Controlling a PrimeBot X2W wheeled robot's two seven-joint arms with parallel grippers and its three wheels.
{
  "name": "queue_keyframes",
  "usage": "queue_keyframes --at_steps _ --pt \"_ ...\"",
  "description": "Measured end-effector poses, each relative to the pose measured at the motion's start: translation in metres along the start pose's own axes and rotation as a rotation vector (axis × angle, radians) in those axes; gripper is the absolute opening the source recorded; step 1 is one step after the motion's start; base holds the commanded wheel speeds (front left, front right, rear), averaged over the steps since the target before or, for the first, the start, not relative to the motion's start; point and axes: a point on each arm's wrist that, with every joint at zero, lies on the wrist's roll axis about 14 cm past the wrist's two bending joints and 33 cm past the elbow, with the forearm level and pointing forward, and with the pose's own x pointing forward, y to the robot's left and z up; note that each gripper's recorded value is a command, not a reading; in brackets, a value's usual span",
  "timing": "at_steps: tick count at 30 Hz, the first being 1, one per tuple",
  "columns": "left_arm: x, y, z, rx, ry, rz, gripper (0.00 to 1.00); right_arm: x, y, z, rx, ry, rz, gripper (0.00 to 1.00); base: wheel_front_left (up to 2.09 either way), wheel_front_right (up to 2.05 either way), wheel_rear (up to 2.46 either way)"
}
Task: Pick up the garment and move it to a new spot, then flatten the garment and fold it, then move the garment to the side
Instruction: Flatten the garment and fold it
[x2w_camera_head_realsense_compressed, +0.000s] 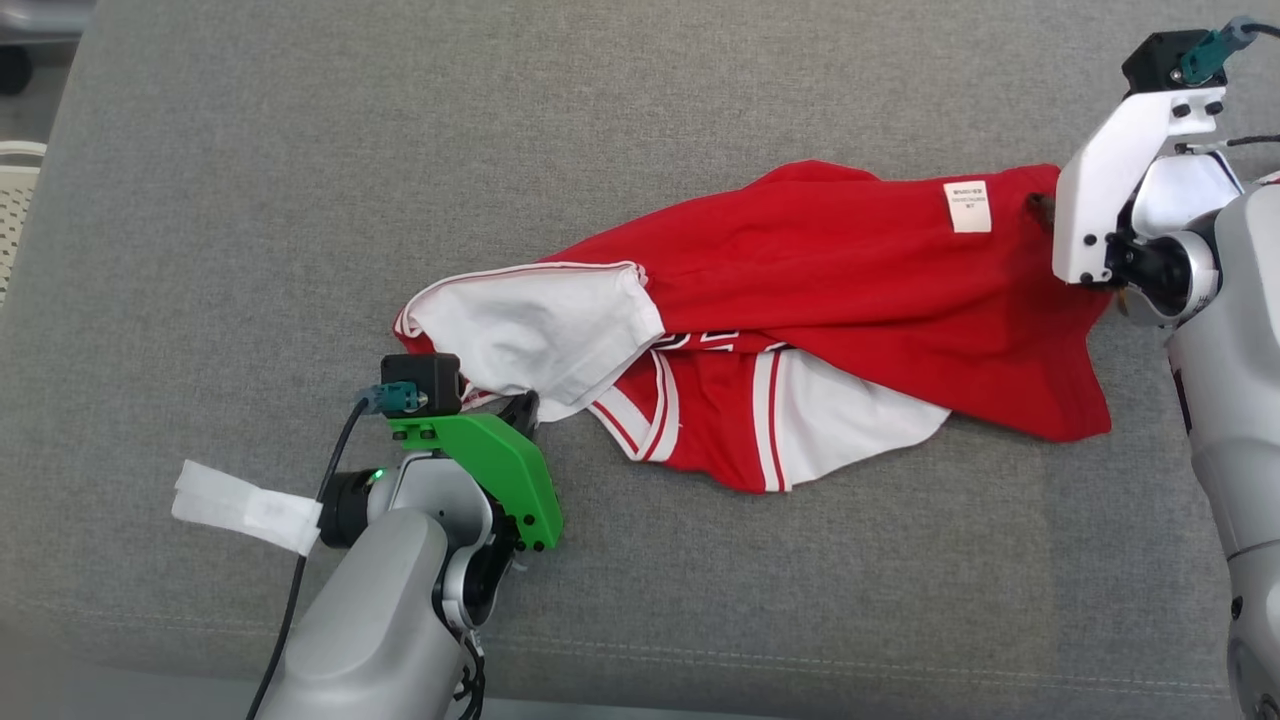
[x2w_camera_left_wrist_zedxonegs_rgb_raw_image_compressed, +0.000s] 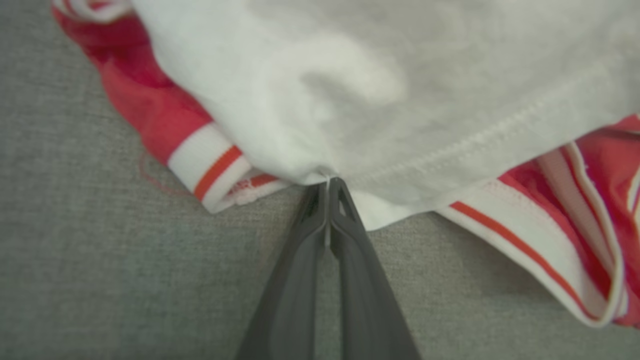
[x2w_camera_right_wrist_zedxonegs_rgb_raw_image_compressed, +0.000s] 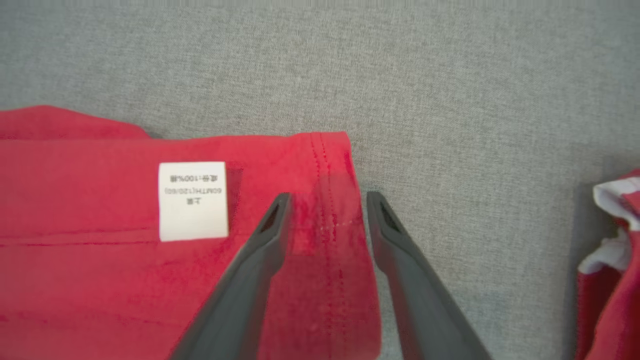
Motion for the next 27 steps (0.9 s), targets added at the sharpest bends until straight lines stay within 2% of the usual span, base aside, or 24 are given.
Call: queue_keyframes --at_steps 1,2,5,7,8,9,15,20,23,24,27 --pt "0.000 0.000 0.000 -0.001 0.000 0.000 0.00 0.001 0.000 0.001 -0.001 -0.001 0.001 0.51 0.00 0.00 0.00" --pt "0.000 0.000 0.000 -0.001 0.000 0.000 0.00 0.001 0.000 0.001 -0.001 -0.001 0.001 0.48 0.00 0.00 0.00" --pt "0.002 0.001 0.001 -0.002 -0.002 0.001 0.00 0.004 0.000 -0.001 0.001 0.013 0.001 0.31 0.00 0.00 0.00" --pt "0.002 0.001 0.001 -0.004 -0.002 0.000 0.00 0.005 -0.002 -0.004 0.002 0.031 -0.002 0.16 0.00 0.00 0.00" --pt "0.002 0.000 0.001 -0.005 -0.003 0.000 0.00 0.005 -0.002 -0.005 0.003 0.032 -0.003 0.05 0.00 0.00 0.00" --pt "0.003 0.000 0.001 -0.006 -0.002 -0.001 0.00 0.005 -0.003 -0.005 0.004 0.032 -0.003 0.00 0.00 0.00 0.00" --pt "0.003 0.001 0.021 -0.032 -0.081 0.004 0.00 -0.003 -0.011 0.011 0.021 -0.051 -0.017 0.00 0.00 0.00 0.00" --pt "-0.003 0.003 0.090 -0.048 -0.275 -0.008 0.00 -0.016 -0.019 0.031 0.064 -0.148 -0.025 0.00 0.00 0.00 0.00" --pt "-0.010 -0.007 0.136 -0.026 -0.378 -0.035 0.00 -0.022 -0.017 0.039 0.074 -0.191 -0.019 0.00 0.00 0.00 0.00" --pt "-0.017 -0.015 0.165 -0.029 -0.445 -0.061 0.00 -0.028 -0.014 0.046 0.077 -0.226 -0.012 0.00 0.00 0.00 0.00" --pt "-0.029 -0.028 0.204 -0.031 -0.533 -0.096 0.00 -0.039 -0.008 0.061 0.096 -0.290 0.011 0.00 0.00 0.00 0.00"
